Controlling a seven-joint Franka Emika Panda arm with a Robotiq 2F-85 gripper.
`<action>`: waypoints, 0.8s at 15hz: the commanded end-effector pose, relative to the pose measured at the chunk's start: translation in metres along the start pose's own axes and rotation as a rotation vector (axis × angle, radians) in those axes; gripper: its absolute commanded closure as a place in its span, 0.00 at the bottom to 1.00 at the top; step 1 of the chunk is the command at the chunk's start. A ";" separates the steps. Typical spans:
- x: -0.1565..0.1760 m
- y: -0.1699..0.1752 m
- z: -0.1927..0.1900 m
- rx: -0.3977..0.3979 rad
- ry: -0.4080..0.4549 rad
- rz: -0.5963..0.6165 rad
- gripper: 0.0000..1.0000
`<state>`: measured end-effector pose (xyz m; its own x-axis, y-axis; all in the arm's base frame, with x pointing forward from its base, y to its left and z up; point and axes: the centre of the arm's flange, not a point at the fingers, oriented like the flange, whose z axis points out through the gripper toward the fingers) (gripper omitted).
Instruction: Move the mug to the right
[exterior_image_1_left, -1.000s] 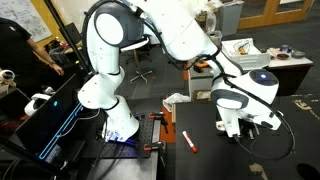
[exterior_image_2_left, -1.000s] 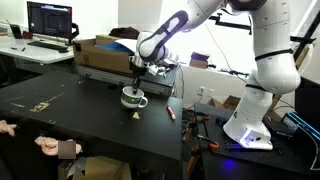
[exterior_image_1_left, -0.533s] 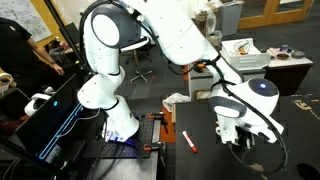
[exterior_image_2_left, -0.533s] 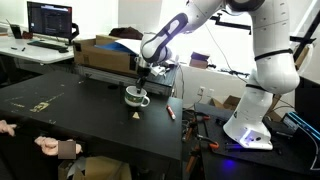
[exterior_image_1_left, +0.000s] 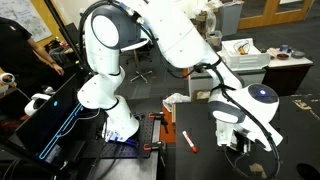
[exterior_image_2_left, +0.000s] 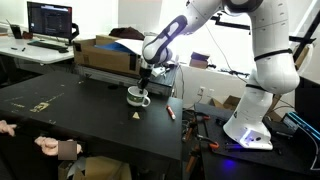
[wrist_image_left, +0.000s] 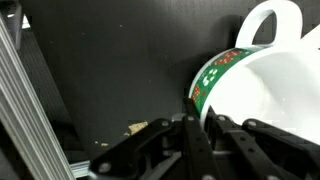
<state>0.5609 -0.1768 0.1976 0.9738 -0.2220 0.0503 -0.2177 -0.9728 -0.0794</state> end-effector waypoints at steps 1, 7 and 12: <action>0.005 -0.004 -0.017 -0.012 0.010 0.044 0.64; 0.006 -0.009 -0.035 -0.014 0.043 0.068 0.20; -0.005 -0.016 -0.058 -0.017 0.098 0.058 0.00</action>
<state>0.5711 -0.1749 0.2320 0.9580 -0.2662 0.1066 -0.2585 -0.9626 -0.0809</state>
